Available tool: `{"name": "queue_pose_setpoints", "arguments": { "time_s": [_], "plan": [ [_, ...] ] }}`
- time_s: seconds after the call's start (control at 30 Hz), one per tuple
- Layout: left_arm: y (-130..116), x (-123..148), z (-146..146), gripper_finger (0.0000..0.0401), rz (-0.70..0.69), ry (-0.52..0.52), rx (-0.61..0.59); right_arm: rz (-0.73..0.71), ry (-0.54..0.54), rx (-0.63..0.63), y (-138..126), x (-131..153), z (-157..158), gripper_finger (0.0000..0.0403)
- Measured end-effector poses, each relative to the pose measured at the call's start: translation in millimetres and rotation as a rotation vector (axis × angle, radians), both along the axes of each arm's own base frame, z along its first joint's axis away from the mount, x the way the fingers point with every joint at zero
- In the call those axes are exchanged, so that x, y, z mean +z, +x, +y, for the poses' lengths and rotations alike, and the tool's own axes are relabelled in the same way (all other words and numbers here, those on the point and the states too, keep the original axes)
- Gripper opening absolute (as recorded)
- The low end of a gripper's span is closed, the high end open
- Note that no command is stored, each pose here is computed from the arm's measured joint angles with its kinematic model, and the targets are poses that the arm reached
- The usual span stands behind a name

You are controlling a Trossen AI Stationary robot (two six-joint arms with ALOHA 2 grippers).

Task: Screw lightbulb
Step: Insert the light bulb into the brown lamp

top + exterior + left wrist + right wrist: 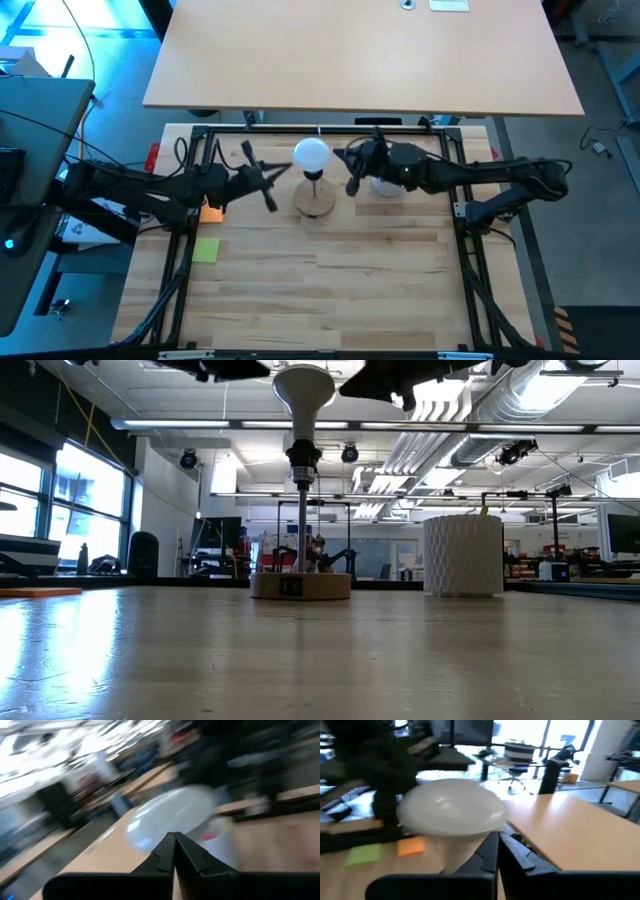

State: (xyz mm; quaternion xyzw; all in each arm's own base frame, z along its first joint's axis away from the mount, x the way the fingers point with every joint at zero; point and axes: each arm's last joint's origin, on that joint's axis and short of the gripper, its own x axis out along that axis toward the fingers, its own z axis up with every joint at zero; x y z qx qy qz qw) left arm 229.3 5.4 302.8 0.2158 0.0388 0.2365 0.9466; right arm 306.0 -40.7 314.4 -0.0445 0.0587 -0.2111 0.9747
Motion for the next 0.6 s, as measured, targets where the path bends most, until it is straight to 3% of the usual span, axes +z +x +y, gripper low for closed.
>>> {"name": "queue_pose_setpoints", "arguments": {
  "time_s": [0.07, 0.13, 0.37, 0.47, 0.6],
  "plan": [
    [3, -1, -3, 0.0000, -0.001, 0.002, -0.071, 0.004, 0.003, 0.053, 3, -3, -4, 0.0000],
    [6, -3, 0, 0.0000, -0.003, -0.006, -0.042, 0.004, 0.010, 0.140, 7, -6, -2, 0.0000],
    [0, -9, 22, 0.0000, 0.035, -0.029, 0.306, 0.033, -0.027, 0.374, 9, -8, 23, 0.0000],
    [-2, -5, 20, 0.0000, 0.020, -0.027, 0.297, 0.038, -0.040, 0.293, 4, -3, 23, 0.0000],
    [0, -2, 5, 0.0000, 0.017, -0.002, 0.099, 0.019, -0.027, -0.012, -3, 2, 8, 0.0000]
  ]
}}
